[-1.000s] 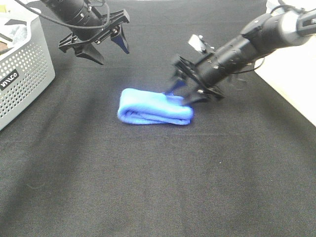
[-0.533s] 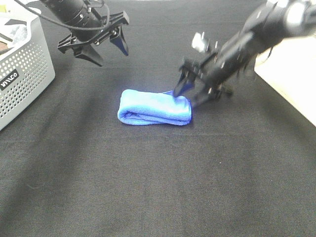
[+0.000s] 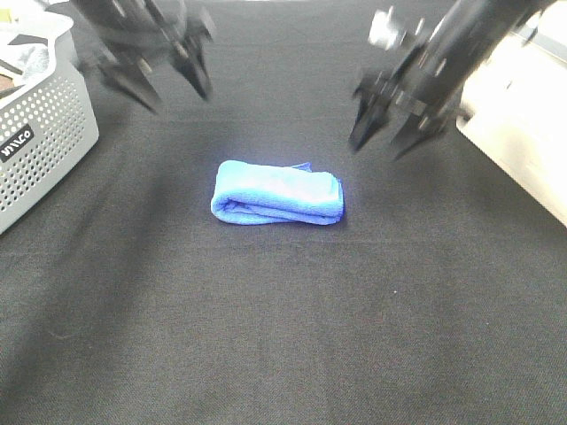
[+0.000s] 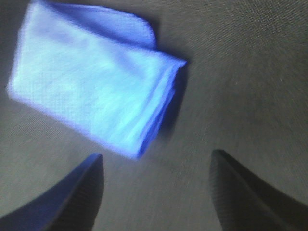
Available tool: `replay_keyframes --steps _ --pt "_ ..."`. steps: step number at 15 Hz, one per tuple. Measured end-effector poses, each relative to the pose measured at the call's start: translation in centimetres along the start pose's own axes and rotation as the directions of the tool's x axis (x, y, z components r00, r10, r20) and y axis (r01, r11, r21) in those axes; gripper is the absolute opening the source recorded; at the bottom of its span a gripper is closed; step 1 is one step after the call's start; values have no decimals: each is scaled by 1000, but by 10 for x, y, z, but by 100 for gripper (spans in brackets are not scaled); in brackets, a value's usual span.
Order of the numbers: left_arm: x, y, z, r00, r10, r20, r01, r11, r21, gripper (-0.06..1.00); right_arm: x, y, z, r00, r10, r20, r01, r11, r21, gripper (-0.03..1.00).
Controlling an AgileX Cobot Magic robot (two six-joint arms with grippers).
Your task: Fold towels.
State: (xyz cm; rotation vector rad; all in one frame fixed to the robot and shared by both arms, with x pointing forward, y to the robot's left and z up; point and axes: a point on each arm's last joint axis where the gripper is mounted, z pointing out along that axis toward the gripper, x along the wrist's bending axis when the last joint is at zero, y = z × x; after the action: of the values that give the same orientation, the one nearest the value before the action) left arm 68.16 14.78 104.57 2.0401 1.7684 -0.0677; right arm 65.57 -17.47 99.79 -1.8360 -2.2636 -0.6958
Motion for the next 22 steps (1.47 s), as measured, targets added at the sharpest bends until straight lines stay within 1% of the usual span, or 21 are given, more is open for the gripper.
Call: replay_keyframes --steps 2,4,5,7,9,10,11,12,13,15,18,21,22 --pt "-14 -5 -23 992 86 -95 -90 995 -43 68 14 -5 -33 1000 -18 -7 17 1000 -22 61" --pt "-34 -19 -49 976 152 -158 -165 984 -71 68 26 -13 -64 999 -46 4 46 998 -34 61" --pt "-42 -29 -62 970 174 -168 -189 979 -81 68 32 -19 -81 998 -55 17 56 998 -37 61" --pt "-55 -57 -92 967 201 -157 -218 971 -97 68 40 -36 -108 997 -64 49 67 996 -57 61" --pt "-56 -89 -117 968 201 -152 -218 971 -100 68 45 -63 -131 994 -76 80 82 994 -73 61" --pt "-52 -107 -133 969 192 -154 -210 971 -111 68 46 -79 -139 992 -81 96 89 993 -75 61" --pt "-46 -137 -152 970 190 -153 -210 970 -123 68 48 -108 -151 989 -88 115 98 992 -82 61" --pt "-44 -147 -161 970 191 -152 -212 967 -138 68 49 -119 -156 989 -91 120 102 991 -89 61" --pt "-37 -179 -177 971 190 -148 -212 965 -156 68 51 -152 -166 987 -97 127 111 988 -106 61" --pt "-23 -224 -188 971 191 -146 -215 962 -170 68 52 -194 -175 986 -104 129 122 983 -138 61" --pt "-2 -291 -197 971 195 -137 -221 951 -217 68 53 -261 -188 982 -131 138 160 960 -227 61" --pt "21 -355 -195 972 203 -119 -231 925 -303 68 50 -321 -192 972 -166 167 216 913 -346 61" --pt "28 -375 -194 972 208 -111 -234 908 -348 68 47 -338 -192 965 -175 195 239 894 -379 61"
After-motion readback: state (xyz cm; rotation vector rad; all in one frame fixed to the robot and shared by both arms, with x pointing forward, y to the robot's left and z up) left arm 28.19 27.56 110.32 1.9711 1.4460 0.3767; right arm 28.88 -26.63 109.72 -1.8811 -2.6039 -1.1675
